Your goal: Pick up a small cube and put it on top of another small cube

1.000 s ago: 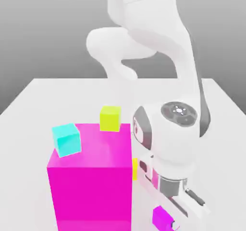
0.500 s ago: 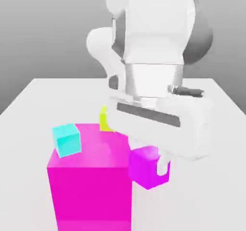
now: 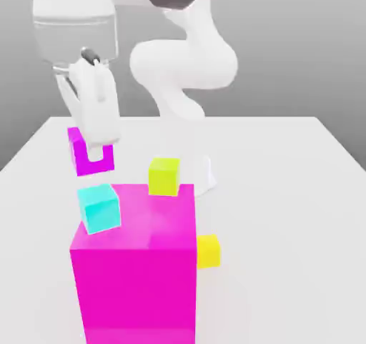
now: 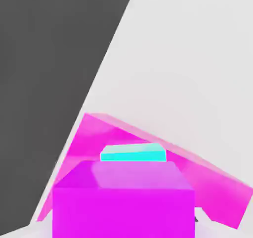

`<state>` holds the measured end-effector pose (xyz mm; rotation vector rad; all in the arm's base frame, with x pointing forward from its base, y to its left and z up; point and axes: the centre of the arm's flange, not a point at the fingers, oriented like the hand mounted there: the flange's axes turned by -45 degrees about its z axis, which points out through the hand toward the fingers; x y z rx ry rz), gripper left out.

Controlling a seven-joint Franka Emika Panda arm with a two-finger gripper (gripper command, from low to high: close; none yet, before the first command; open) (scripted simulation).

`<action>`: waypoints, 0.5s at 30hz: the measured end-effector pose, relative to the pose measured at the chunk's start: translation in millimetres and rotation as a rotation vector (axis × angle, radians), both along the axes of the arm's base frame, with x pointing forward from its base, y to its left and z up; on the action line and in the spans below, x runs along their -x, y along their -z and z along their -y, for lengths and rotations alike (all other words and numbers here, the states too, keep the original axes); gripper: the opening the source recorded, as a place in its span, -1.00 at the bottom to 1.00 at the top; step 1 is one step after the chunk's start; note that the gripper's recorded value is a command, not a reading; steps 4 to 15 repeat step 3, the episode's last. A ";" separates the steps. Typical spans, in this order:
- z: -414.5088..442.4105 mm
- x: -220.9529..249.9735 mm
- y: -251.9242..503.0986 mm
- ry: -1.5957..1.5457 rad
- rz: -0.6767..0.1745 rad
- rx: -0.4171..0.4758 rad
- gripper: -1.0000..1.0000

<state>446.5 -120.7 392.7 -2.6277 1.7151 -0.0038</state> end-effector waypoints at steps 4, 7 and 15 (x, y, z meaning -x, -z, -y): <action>0.0 0.0 0.0 0.000 0.000 0.000 1.00; 0.0 0.0 0.0 0.000 0.000 0.000 1.00; 0.0 0.0 0.0 0.000 0.000 0.000 1.00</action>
